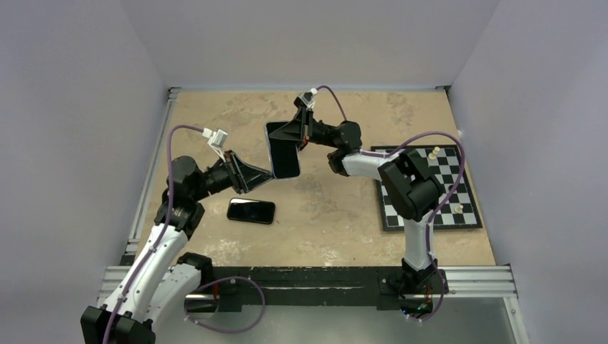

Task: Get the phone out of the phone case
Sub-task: Remove the phone case from the phone.

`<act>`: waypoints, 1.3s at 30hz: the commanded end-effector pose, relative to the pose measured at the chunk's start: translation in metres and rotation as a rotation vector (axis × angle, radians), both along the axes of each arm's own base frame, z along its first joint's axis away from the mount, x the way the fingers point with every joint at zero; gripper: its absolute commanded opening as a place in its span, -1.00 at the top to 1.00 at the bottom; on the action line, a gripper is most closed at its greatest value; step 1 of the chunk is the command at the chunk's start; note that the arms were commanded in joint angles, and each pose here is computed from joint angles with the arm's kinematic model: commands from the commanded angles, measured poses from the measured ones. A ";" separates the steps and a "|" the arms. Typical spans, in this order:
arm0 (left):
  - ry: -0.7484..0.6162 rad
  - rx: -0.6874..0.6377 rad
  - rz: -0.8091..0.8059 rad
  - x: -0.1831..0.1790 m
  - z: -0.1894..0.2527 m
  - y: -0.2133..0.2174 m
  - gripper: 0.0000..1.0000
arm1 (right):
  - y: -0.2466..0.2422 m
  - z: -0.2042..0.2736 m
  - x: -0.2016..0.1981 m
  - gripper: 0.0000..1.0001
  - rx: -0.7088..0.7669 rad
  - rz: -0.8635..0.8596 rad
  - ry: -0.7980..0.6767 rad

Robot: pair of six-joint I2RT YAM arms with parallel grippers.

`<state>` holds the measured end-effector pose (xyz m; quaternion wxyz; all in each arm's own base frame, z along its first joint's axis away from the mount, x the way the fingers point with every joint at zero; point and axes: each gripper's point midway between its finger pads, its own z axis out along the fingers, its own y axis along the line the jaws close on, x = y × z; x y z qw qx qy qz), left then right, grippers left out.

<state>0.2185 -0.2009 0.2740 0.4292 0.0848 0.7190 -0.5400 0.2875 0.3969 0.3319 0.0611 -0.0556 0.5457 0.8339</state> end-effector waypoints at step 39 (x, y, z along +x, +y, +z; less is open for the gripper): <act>0.137 0.166 0.490 0.078 -0.079 0.050 1.00 | -0.012 0.092 -0.049 1.00 0.259 -0.069 -0.012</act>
